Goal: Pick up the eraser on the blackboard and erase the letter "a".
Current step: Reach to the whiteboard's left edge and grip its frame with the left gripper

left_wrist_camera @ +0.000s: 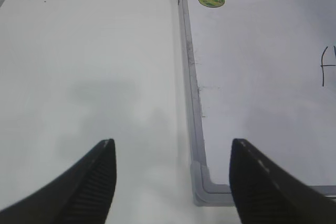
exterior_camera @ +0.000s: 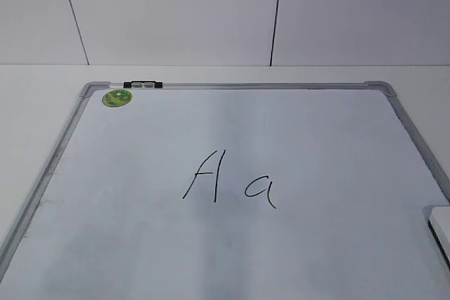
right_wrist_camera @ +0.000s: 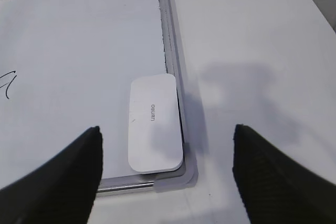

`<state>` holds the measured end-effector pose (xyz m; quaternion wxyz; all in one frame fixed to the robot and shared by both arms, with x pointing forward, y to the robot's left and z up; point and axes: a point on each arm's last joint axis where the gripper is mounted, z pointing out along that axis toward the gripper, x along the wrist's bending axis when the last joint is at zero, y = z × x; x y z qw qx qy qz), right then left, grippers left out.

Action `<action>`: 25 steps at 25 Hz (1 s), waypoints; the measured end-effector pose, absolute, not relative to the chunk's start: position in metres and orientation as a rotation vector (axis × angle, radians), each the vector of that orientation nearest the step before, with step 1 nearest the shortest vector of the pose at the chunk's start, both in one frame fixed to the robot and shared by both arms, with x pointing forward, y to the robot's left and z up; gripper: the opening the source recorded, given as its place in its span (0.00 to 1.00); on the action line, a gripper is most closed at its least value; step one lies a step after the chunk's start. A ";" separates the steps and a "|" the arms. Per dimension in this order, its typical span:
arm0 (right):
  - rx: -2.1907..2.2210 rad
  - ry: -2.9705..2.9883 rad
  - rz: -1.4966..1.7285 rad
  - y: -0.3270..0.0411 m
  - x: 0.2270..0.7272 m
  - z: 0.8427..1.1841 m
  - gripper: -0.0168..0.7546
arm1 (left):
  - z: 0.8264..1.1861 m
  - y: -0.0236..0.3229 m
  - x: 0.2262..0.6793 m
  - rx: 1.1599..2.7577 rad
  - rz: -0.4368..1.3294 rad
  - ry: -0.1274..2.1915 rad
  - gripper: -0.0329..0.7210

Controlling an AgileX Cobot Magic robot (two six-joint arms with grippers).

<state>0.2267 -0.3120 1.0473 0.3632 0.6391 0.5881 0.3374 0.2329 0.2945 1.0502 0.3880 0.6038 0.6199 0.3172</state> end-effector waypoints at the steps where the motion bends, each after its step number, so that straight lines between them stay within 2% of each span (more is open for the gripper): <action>1: 1.645 1.514 0.868 -0.312 0.227 1.047 0.79 | 1.050 0.295 0.233 1.536 0.807 1.577 0.71; 25: 1.645 1.514 0.868 -0.312 0.227 1.047 0.79 | 1.050 0.295 0.233 1.536 0.807 1.577 0.69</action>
